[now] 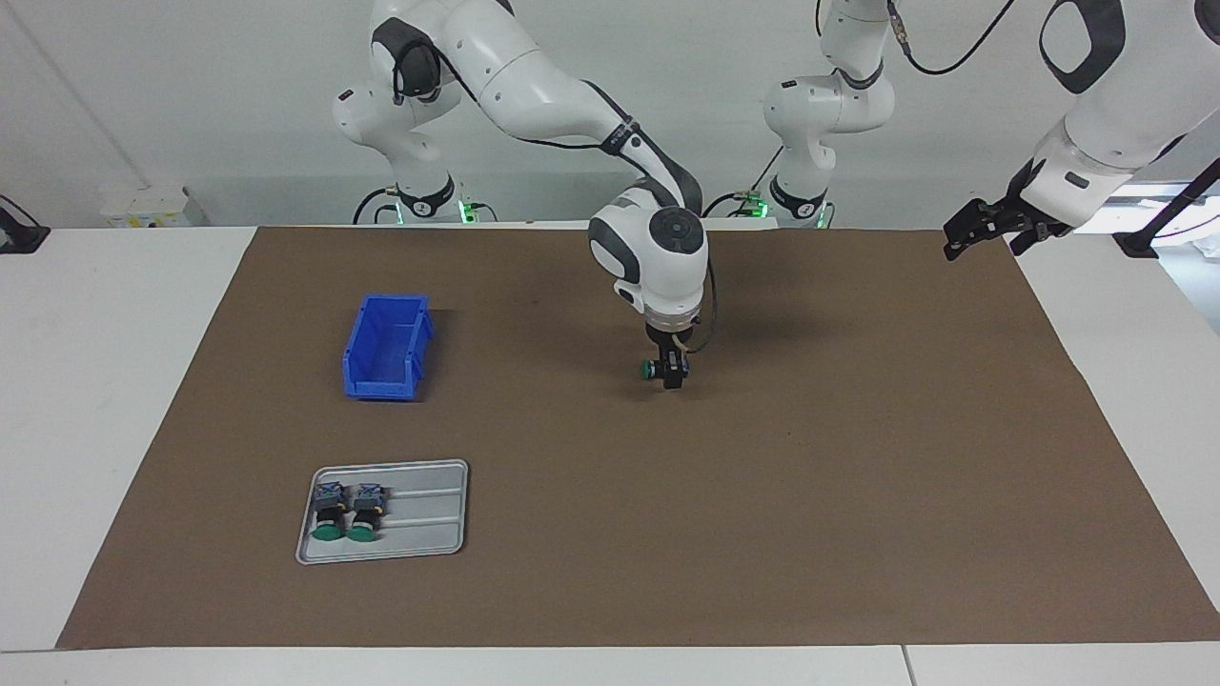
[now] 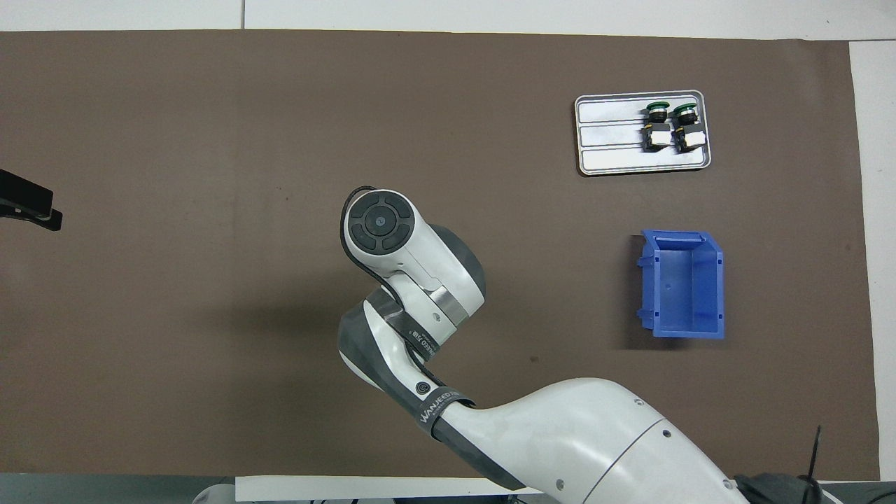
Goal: Place and press button with both arms
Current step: 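Carry the green button to the table middle and release it, then withdraw the right gripper while the left gripper approaches the button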
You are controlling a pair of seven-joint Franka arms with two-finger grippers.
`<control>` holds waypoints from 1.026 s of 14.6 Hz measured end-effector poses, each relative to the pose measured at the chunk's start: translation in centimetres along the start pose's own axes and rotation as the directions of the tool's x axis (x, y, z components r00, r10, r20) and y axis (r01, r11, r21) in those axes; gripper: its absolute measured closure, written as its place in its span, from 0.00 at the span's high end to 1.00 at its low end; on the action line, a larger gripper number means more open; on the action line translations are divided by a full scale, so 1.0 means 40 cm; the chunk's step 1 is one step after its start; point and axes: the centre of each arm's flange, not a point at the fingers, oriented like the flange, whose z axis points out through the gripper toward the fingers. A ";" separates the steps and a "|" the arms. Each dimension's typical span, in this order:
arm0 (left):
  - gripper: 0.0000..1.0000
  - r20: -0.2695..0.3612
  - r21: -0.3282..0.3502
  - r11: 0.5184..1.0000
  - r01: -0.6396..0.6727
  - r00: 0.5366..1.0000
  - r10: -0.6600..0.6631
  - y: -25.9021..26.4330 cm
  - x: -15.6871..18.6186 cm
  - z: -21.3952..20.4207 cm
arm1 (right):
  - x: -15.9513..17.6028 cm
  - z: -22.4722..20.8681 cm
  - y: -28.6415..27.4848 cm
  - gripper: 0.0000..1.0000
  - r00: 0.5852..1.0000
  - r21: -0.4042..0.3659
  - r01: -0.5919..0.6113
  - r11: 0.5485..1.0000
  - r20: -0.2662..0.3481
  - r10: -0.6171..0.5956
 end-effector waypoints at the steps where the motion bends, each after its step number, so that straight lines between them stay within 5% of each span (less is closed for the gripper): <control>1: 1.00 0.001 0.000 1.000 0.005 1.000 -0.005 0.000 0.000 0.001 | 0.029 -0.046 -0.017 0.99 0.999 0.002 0.045 0.999 -0.005 -0.045; 6: 1.00 -0.018 0.005 0.969 0.246 0.969 -0.246 0.079 -0.008 0.033 | 0.321 -0.313 -0.099 0.99 0.936 -0.016 0.351 0.936 -0.021 -0.351; 10: 1.00 -0.037 0.009 0.903 0.429 0.903 -0.428 0.210 -0.039 0.088 | 0.577 -0.452 -0.109 0.99 0.778 -0.074 0.626 0.776 0.000 -0.628; 15: 1.00 -0.042 -0.037 0.752 0.658 0.751 -0.659 0.396 -0.058 0.156 | 0.845 -0.618 -0.067 0.99 0.565 -0.074 0.824 0.562 0.032 -0.825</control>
